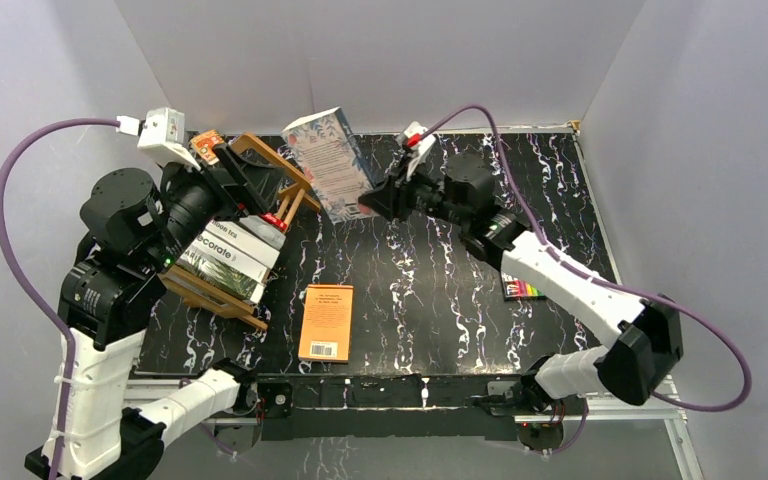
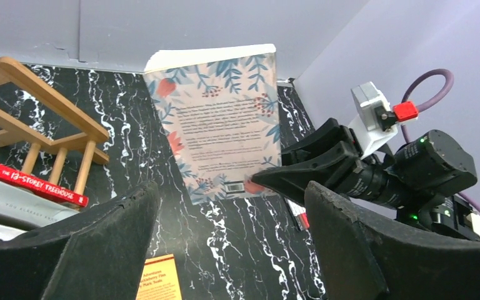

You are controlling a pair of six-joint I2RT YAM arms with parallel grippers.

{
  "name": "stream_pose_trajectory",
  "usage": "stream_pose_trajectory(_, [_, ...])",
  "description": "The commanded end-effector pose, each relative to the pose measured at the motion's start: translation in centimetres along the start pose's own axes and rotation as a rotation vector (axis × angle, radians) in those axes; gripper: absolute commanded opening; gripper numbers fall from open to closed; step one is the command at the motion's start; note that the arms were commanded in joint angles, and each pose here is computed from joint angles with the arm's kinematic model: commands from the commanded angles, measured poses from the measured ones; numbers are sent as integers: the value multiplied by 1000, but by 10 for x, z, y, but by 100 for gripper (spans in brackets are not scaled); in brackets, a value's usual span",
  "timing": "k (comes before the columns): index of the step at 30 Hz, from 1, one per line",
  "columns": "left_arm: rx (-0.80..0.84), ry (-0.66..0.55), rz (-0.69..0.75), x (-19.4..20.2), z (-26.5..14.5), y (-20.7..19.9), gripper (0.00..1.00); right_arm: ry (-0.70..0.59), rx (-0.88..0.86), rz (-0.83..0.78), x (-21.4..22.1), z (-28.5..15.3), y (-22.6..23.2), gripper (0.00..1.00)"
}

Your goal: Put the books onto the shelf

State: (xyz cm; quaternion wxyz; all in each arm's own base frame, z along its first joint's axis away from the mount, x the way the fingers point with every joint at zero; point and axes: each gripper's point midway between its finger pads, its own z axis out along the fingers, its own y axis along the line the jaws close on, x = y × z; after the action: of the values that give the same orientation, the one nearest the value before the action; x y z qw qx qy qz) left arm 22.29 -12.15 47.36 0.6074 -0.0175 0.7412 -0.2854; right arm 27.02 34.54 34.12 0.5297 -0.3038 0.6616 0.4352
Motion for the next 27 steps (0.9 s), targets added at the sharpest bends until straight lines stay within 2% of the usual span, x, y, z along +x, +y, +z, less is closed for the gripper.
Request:
stream_pose_trajectory(1, [-56,-18,25,-10,-9,8,84,-329,-12,-251,-97,12,27,0])
stream_pose_trajectory(9, [-74,-78,60,-38,-29,5,85,-404,-37,-317,-100,57,54,0])
stream_pose_trajectory(13, [-89,-108,86,-50,-34,5,85,-426,-30,-372,-97,80,50,0])
stream_pose_trajectory(21, [-77,-80,86,-51,-19,-1,86,-422,-22,-393,-82,121,38,0])
stream_pose_trajectory(27, [-38,-142,88,-75,-23,-14,86,-390,9,-430,-69,145,24,0])
